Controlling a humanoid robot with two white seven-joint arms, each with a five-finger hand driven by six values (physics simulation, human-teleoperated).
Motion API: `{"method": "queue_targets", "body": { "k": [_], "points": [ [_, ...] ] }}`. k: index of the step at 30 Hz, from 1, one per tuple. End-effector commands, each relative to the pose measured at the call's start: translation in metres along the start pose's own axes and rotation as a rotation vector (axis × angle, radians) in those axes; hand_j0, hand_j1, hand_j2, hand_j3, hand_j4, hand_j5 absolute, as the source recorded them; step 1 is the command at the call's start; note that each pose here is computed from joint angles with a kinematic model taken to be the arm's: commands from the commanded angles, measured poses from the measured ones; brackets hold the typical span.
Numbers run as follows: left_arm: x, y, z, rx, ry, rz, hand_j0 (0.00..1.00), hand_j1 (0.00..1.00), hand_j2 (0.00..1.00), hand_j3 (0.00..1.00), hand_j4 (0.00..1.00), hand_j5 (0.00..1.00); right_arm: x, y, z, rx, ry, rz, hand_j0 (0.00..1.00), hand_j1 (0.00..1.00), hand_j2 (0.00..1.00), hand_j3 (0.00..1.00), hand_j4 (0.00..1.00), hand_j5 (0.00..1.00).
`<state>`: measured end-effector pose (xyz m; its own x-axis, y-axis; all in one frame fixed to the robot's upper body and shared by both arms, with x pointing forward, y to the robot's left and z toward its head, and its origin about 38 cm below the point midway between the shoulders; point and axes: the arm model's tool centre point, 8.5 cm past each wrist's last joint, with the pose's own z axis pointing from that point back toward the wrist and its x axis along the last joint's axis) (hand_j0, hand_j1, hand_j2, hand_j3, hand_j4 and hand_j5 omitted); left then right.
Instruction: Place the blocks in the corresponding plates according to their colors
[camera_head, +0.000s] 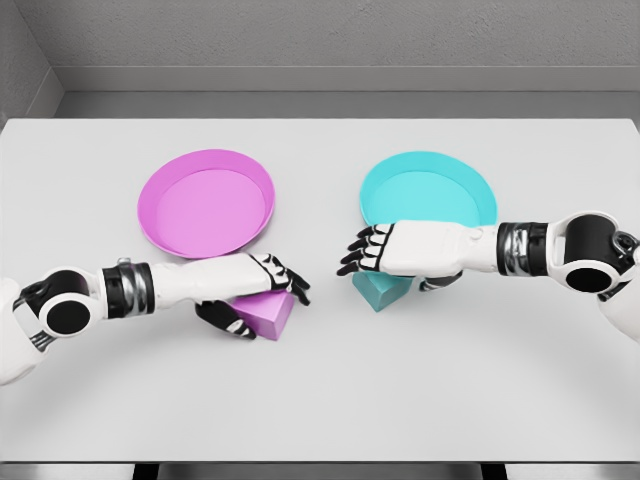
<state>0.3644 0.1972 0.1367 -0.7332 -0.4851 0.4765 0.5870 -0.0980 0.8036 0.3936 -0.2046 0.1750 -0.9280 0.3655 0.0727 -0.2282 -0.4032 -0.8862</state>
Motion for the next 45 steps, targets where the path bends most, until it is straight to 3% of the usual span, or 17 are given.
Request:
{"method": "queue_targets", "body": {
  "k": [1, 8, 11, 14, 18, 26, 31, 36, 38, 40, 43, 45],
  "points": [
    [0.002, -0.002, -0.001, -0.007, -0.011, -0.013, 0.58, 0.58, 0.58, 0.58, 0.58, 0.58, -0.001, 0.002, 0.0, 0.009, 0.005, -0.004, 1.0, 1.0, 1.0, 1.0, 1.0, 1.0],
    [0.007, 0.003, 0.003, 0.0, -0.071, -0.042, 0.41, 0.41, 0.41, 0.41, 0.41, 0.41, -0.004, 0.008, -0.013, 0.017, 0.0, -0.038, 1.0, 1.0, 1.0, 1.0, 1.0, 1.0],
    [0.013, 0.016, 0.007, 0.024, -0.131, -0.055, 0.41, 0.41, 0.41, 0.41, 0.41, 0.41, -0.004, 0.009, -0.016, 0.023, 0.004, -0.029, 1.0, 1.0, 1.0, 1.0, 1.0, 1.0],
    [0.011, 0.028, 0.014, 0.04, -0.126, -0.07, 0.41, 0.41, 0.41, 0.41, 0.41, 0.41, -0.005, 0.012, -0.016, 0.038, 0.014, -0.019, 0.96, 0.96, 0.96, 0.96, 0.96, 0.96],
    [-0.003, 0.048, 0.032, 0.077, -0.062, -0.092, 0.41, 0.41, 0.41, 0.41, 0.41, 0.41, -0.008, 0.01, -0.013, 0.036, 0.025, -0.016, 0.83, 0.83, 0.83, 0.83, 0.83, 0.83],
    [-0.046, 0.088, 0.06, 0.176, 0.087, -0.094, 0.41, 0.41, 0.41, 0.41, 0.41, 0.41, -0.007, 0.009, -0.012, 0.025, 0.021, -0.023, 0.77, 0.77, 0.77, 0.77, 0.77, 0.77],
    [-0.072, 0.108, 0.052, 0.228, 0.145, -0.067, 0.41, 0.41, 0.41, 0.41, 0.41, 0.41, -0.008, 0.005, -0.012, 0.012, 0.021, -0.02, 0.73, 0.73, 0.73, 0.73, 0.73, 0.73],
    [-0.096, 0.116, 0.056, 0.265, 0.208, -0.03, 0.42, 0.42, 0.42, 0.42, 0.42, 0.42, -0.01, -0.006, -0.005, -0.047, 0.011, -0.055, 0.72, 0.72, 0.72, 0.72, 0.72, 0.72],
    [-0.102, 0.114, 0.057, 0.268, 0.226, -0.015, 0.46, 0.46, 0.46, 0.46, 0.46, 0.46, -0.013, -0.01, -0.001, -0.062, 0.022, -0.054, 0.72, 0.72, 0.72, 0.72, 0.72, 0.72],
    [-0.11, 0.112, 0.052, 0.274, 0.241, 0.01, 0.57, 0.57, 0.57, 0.57, 0.57, 0.57, -0.012, -0.013, 0.001, -0.081, 0.011, -0.075, 0.72, 0.72, 0.72, 0.72, 0.72, 0.72],
    [-0.114, 0.11, 0.044, 0.278, 0.24, 0.03, 0.95, 0.95, 0.95, 0.95, 0.95, 0.95, -0.018, -0.023, 0.012, -0.137, 0.018, -0.1, 0.72, 0.72, 0.72, 0.72, 0.72, 0.72],
    [-0.116, 0.109, 0.045, 0.279, 0.25, 0.038, 1.0, 1.0, 1.0, 1.0, 1.0, 1.0, -0.025, -0.032, 0.025, -0.188, 0.033, -0.122, 0.72, 0.72, 0.72, 0.72, 0.72, 0.72]
  ]
}}
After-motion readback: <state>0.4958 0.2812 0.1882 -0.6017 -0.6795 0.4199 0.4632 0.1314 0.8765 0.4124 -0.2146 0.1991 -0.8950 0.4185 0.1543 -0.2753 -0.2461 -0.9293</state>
